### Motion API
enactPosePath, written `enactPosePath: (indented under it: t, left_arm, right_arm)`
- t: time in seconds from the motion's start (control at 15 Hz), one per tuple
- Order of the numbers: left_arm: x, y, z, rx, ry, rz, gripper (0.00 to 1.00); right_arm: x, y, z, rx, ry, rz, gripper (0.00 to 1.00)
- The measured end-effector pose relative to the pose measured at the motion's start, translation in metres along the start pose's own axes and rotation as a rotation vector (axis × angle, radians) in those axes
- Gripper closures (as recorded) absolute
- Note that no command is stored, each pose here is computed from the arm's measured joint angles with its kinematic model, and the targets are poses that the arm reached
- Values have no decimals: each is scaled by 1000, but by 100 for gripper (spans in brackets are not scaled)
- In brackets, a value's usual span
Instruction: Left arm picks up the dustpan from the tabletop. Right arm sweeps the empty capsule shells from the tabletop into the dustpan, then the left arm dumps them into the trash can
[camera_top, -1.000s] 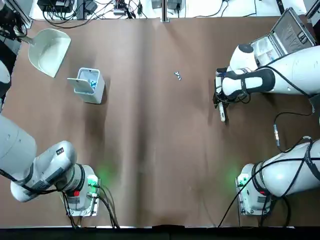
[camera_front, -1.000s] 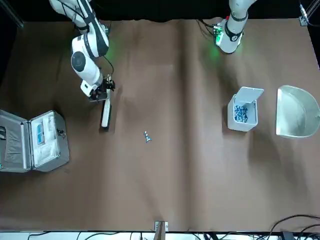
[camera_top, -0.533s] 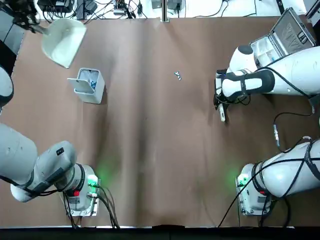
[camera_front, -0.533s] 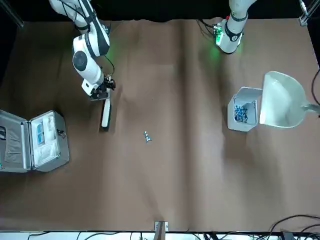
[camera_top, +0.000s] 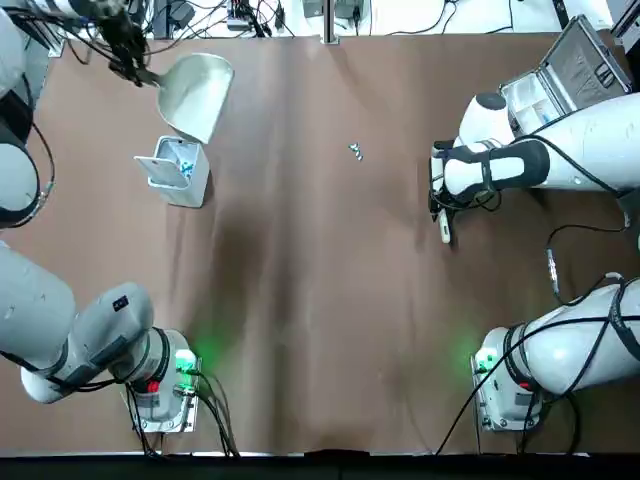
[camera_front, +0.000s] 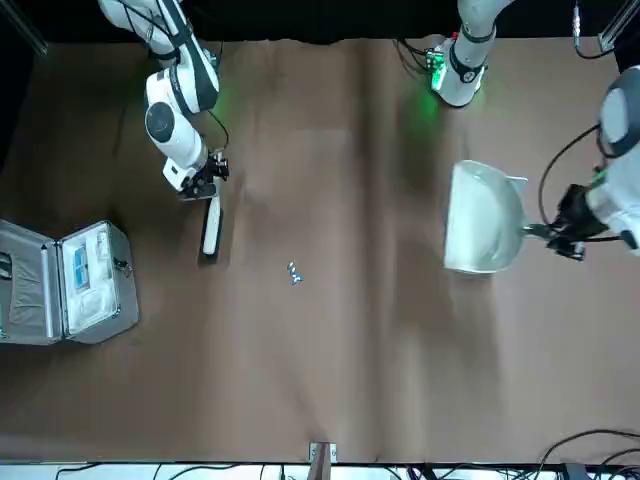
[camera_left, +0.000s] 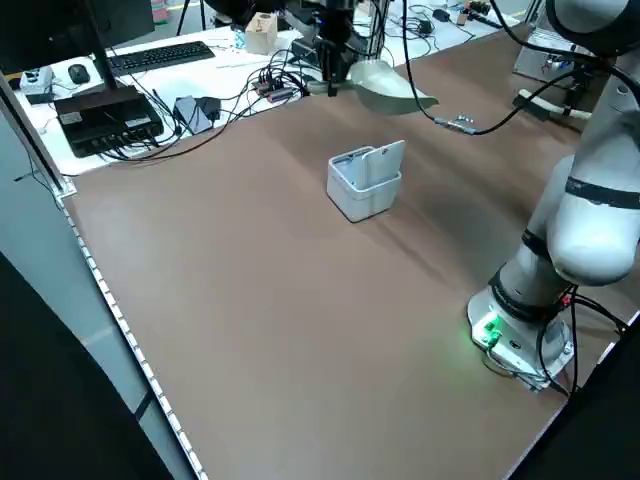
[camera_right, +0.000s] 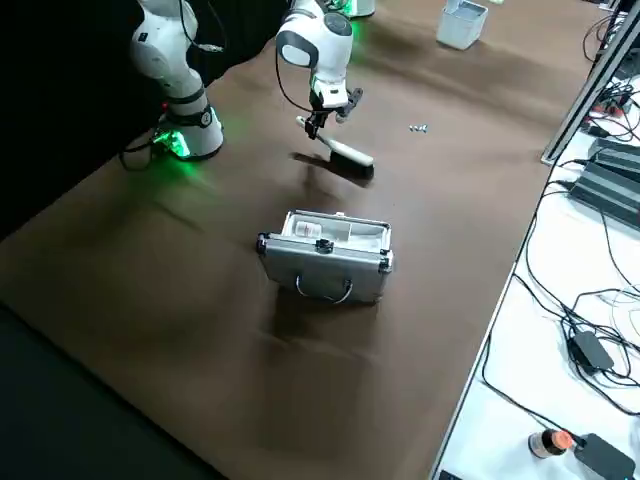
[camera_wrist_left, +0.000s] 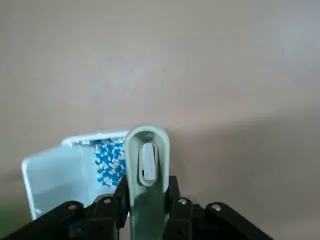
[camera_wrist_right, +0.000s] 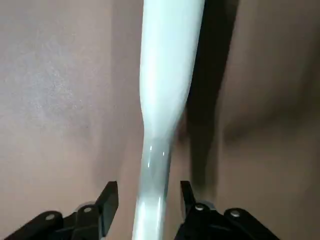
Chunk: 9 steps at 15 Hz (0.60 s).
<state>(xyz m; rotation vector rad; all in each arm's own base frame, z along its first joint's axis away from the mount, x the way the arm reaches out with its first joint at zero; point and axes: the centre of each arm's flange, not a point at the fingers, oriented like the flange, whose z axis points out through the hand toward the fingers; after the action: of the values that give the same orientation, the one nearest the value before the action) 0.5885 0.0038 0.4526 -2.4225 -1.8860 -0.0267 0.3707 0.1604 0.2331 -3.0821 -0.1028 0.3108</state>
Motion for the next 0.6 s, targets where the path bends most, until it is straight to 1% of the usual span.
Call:
enactPosePath:
  t: [0.2,0.47,0.6]
  left_arm:
    - [-53,7,25,7,35,-25,67]
    - [-122,19,58,21,88,-61,67]
    - [-152,26,77,7,119,-91,67]
  right_arm:
    - [-1,0,1,-1,-2,0,46]
    - [-2,0,2,-2,-5,-1,49]
    - [-3,1,3,-3,-9,0,50]
